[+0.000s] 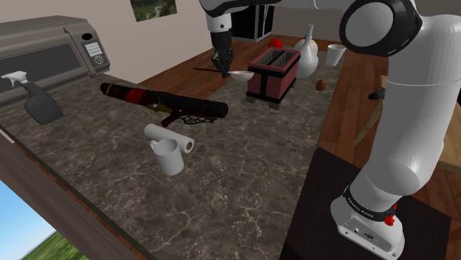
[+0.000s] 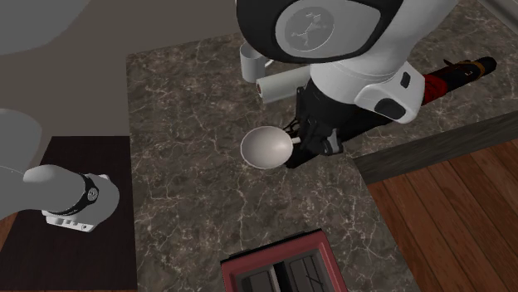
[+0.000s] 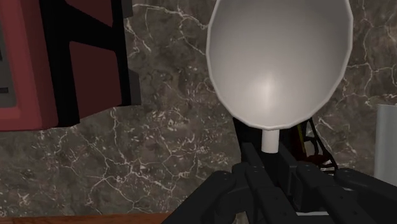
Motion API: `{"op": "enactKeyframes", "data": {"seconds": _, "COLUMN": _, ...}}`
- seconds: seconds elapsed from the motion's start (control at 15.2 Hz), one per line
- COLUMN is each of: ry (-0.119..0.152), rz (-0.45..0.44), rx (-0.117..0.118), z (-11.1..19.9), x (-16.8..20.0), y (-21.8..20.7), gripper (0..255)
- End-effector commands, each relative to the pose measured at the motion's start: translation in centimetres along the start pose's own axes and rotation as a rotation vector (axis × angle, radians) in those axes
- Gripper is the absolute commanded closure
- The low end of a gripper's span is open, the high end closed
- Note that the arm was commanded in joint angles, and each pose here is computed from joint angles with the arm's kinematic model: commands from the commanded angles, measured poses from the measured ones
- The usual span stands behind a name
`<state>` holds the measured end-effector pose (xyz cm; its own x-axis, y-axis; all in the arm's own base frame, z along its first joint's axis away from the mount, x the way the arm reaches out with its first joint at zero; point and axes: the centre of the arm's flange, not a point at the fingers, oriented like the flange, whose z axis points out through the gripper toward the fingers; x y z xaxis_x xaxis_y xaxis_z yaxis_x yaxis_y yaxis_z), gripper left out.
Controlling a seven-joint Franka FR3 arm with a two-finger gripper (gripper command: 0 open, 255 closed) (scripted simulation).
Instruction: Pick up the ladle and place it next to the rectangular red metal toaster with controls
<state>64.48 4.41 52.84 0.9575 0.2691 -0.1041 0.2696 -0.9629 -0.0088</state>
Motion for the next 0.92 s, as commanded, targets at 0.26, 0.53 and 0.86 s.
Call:
{"op": "enactKeyframes", "data": {"seconds": 0.26, "ry": 0.001, "rz": 0.000, "rx": 0.000, "z": 3.1, "x": 0.4, "y": 0.0, "gripper": 255}}
{"op": "enactKeyframes", "data": {"seconds": 0.53, "ry": 0.001, "rz": 0.000, "rx": 0.000, "z": 5.2, "x": 0.6, "y": 0.0, "gripper": 255}}
{"op": "enactKeyframes", "data": {"seconds": 0.86, "ry": 0.001, "rz": 0.000, "rx": 0.000, "z": 7.8, "x": 0.9, "y": 0.1, "gripper": 255}}
